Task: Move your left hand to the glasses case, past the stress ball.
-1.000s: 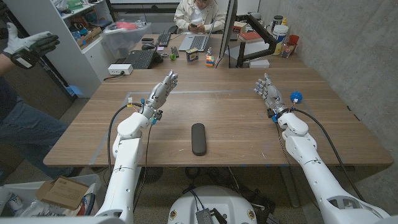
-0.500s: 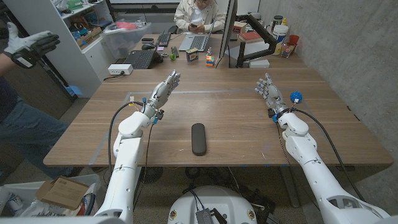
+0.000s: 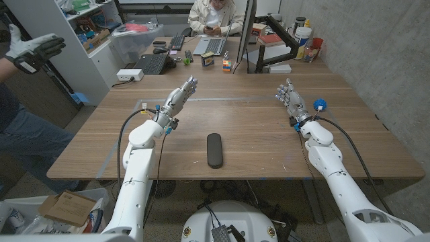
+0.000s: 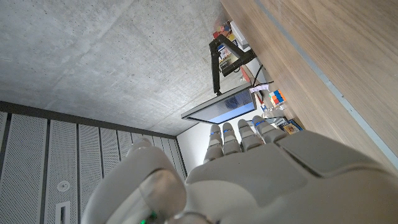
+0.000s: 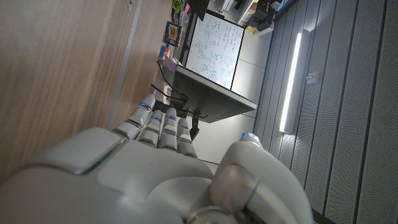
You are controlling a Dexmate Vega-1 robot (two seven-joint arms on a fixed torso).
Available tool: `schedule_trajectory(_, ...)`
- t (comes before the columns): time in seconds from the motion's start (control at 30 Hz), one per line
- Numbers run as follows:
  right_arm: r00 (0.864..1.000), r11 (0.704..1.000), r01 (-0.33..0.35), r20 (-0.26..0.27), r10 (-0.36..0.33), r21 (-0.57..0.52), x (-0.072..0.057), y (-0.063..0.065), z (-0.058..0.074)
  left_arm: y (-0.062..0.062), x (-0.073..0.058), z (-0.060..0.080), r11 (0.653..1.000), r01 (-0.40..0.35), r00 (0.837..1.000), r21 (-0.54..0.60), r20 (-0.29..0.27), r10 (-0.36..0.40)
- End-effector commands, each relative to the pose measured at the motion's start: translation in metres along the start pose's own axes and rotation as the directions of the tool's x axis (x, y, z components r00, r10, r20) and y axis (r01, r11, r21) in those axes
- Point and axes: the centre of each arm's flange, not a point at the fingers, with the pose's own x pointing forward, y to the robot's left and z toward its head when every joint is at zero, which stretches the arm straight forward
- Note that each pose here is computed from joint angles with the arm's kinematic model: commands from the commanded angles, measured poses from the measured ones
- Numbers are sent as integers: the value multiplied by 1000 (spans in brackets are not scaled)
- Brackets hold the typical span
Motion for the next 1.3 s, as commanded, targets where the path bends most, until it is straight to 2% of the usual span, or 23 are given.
schedule_trajectory(0.03,1000,1000,-7,0,7,1,2,1,-1,-5,0,3,1000,21,1000,18,4,-21)
schedule_trajectory(0.43,1000,1000,-6,6,6,0,3,-1,1,-9,-2,12,998,38,999,56,19,-39)
schedule_trajectory(1.3,1000,1000,-16,9,16,-6,8,3,3,-12,-18,24,994,50,997,97,62,-56)
